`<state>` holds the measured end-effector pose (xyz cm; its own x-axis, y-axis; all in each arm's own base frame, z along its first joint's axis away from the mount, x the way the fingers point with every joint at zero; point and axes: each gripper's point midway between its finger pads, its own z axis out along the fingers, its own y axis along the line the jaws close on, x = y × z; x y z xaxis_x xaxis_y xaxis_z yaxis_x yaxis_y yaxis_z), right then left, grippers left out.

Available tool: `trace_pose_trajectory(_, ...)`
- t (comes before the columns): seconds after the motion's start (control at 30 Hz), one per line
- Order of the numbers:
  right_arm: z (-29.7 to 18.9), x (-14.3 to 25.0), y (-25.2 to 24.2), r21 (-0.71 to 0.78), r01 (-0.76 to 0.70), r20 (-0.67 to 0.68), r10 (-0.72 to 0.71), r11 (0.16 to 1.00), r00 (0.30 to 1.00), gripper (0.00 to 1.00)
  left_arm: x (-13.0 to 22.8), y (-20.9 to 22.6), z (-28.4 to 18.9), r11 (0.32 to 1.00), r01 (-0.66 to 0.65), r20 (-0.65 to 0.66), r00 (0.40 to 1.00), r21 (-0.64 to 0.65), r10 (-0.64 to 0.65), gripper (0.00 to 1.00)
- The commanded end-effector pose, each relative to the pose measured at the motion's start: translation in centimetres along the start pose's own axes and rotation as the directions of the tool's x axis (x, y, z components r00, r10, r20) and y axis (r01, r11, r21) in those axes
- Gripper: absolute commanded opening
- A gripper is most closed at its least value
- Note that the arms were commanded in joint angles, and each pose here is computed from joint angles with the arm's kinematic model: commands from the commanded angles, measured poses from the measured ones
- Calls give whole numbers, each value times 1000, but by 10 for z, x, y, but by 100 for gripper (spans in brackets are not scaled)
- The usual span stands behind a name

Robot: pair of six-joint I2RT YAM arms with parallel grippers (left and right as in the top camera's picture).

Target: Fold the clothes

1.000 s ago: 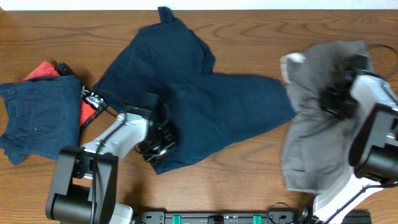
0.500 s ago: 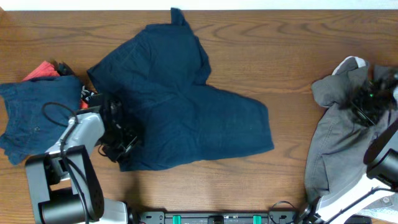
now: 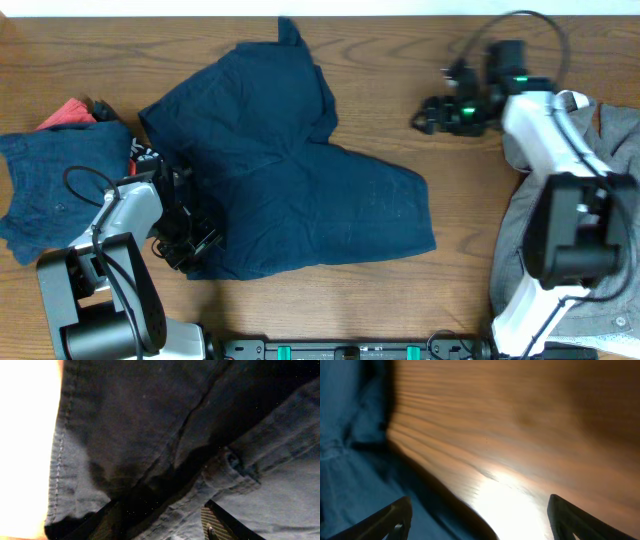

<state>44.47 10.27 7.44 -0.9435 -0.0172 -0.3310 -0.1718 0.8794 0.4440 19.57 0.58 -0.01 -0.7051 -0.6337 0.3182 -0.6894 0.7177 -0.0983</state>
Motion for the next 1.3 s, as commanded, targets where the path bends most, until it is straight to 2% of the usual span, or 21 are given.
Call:
trace_pose_trajectory(0.0, 40, 1, 36, -59, 24, -19, -25, 998, 999, 87, -2, 4, -2, 1000, -18, 7, 1000, -20, 19, 53)
trace_pose_trajectory(0.3, 120, -34, 94, -188, 3, 145, 25, 982, 989, 89, -3, 4, -2, 1000, -19, 8, 1000, -19, 19, 54)
trace_pose_trajectory(0.43, 145, -40, 112, -255, -8, 187, 58, 967, 981, 85, -3, 4, -2, 1000, -19, 8, 1000, -20, 19, 54)
trace_pose_trajectory(0.5, 153, -38, 120, -297, -7, 187, 66, 955, 980, 80, -2, 4, -2, 1000, -18, 7, 1000, -20, 18, 54)
trace_pose_trajectory(0.57, 161, -36, 124, -321, -22, 182, 84, 947, 980, 68, -3, 4, -2, 1000, -18, 8, 1000, -20, 18, 54)
trace_pose_trajectory(0.6, 164, -35, 124, -323, -33, 176, 94, 946, 980, 56, -3, 4, -2, 1000, -19, 8, 1000, -20, 19, 54)
trace_pose_trajectory(0.7, 166, -34, 124, -322, -33, 174, 94, 946, 980, 10, -3, 4, -2, 1000, -19, 8, 1000, -19, 19, 54)
trace_pose_trajectory(0.77, 164, -37, 124, -326, -28, 184, 92, 945, 979, 1, -3, 4, -2, 1000, -18, 9, 1000, -19, 19, 54)
trace_pose_trajectory(1.0, 140, -57, 116, -339, -26, 230, 110, 940, 967, 1, -4, 3, -2, 1000, -20, 13, 1000, -17, 20, 54)
trace_pose_trajectory(1.17, 69, -95, 125, -333, 55, 353, 71, 941, 933, 1, -5, 3, -2, 1000, -21, 17, 1000, -15, 21, 54)
trace_pose_trajectory(1.27, 18, -102, 144, -307, 131, 404, 4, 943, 915, 1, -5, 3, -2, 1000, -21, 18, 1000, -14, 21, 54)
